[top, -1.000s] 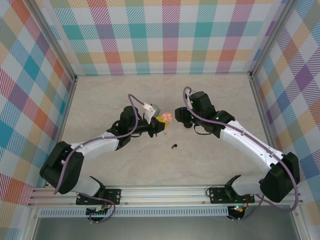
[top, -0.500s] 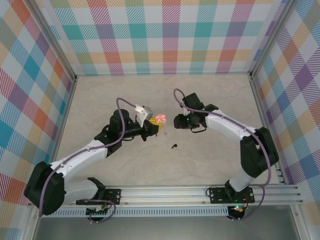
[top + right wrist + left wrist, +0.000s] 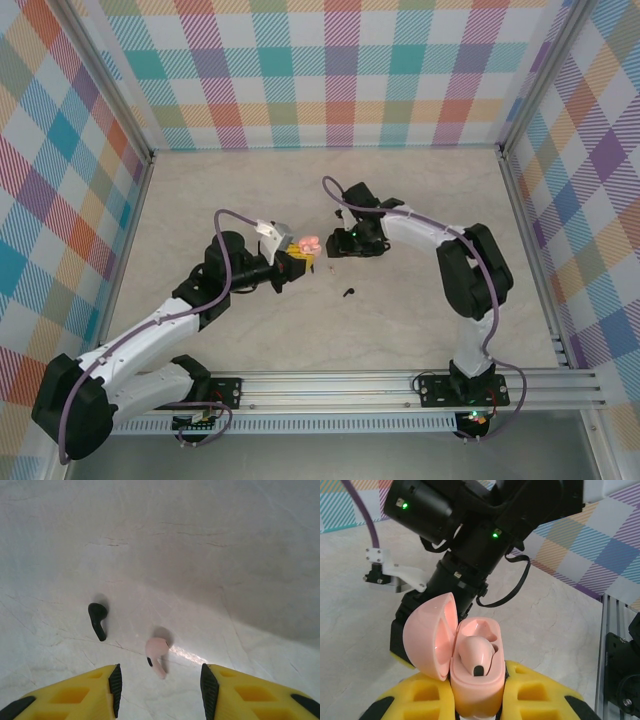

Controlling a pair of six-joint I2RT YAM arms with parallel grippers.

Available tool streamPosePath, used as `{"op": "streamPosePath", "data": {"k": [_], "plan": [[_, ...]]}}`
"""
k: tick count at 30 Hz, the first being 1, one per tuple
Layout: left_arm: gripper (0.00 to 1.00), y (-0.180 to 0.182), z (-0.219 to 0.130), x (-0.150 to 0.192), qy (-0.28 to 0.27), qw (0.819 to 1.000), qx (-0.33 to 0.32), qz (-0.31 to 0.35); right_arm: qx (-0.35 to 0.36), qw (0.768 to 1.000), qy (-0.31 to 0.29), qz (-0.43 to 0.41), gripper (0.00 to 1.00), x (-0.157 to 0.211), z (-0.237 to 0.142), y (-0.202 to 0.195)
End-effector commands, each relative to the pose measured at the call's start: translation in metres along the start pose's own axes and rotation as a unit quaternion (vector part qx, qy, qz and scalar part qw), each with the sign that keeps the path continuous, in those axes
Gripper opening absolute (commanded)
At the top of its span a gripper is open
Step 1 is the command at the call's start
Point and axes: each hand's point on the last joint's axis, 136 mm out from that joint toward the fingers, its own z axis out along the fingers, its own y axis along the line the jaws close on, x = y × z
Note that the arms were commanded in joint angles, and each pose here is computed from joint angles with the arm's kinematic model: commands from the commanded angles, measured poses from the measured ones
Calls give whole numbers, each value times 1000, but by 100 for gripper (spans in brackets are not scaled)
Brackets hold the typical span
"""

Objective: Insert wireless bluetooth earbuds into charging case

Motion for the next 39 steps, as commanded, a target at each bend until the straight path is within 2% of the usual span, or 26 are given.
{"op": "streamPosePath", "data": {"k": [1, 15, 39], "plan": [[14, -5, -3, 4, 3, 1000, 2, -5, 10, 999, 32, -11, 48, 7, 7, 5], [14, -6, -6, 3, 1, 1000, 3, -2, 69, 994, 86, -19, 46, 16, 34, -1], [14, -5, -5, 7, 2, 1000, 0, -3, 154, 980, 121, -47, 38, 26, 50, -5]]}}
